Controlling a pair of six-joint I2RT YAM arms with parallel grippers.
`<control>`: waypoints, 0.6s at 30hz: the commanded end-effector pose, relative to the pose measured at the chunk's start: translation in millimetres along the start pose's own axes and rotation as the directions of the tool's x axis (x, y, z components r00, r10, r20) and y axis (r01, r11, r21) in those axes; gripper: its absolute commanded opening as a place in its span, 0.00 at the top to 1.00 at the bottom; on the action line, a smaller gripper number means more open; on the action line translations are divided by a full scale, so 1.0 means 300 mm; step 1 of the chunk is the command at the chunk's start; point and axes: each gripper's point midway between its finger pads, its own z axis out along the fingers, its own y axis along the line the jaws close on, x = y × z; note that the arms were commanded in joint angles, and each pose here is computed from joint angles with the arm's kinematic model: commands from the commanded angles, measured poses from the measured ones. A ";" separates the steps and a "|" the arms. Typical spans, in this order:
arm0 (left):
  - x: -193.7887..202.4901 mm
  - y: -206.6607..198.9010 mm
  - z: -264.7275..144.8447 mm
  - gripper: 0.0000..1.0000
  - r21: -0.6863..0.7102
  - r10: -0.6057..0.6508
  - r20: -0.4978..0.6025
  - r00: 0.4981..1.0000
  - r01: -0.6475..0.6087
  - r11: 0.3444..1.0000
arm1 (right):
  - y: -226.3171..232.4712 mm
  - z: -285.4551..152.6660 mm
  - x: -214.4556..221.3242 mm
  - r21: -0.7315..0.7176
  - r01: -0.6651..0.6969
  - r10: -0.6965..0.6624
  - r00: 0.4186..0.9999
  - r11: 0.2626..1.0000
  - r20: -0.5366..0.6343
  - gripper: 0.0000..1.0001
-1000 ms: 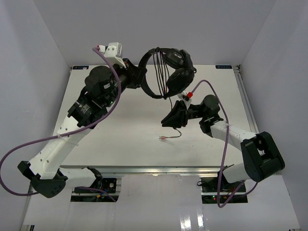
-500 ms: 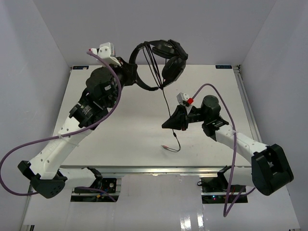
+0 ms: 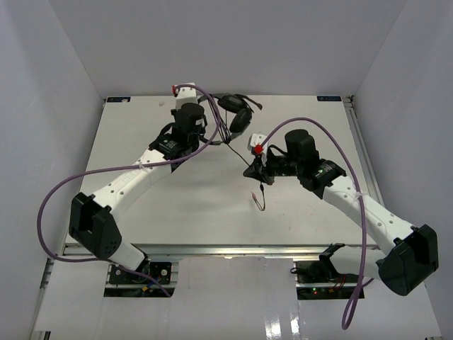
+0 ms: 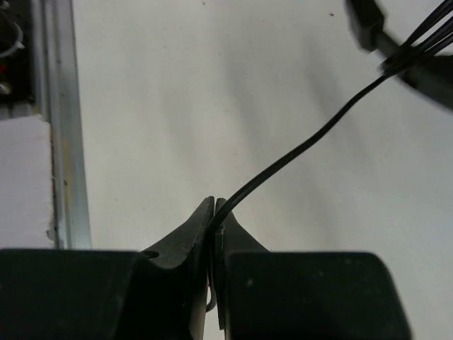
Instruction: Wrap the headphones
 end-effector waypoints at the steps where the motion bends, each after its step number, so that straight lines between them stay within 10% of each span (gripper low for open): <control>1: 0.033 -0.012 0.018 1.00 0.023 0.071 -0.003 0.997 -0.071 0.997 | -0.070 -0.091 0.014 0.130 0.165 -0.136 0.969 0.978 -0.204 0.92; 18: 0.479 -0.123 -0.133 1.00 0.550 0.561 -0.158 0.813 -0.399 0.733 | -0.289 -0.177 -0.009 0.264 0.622 -0.382 0.705 0.737 -0.597 0.88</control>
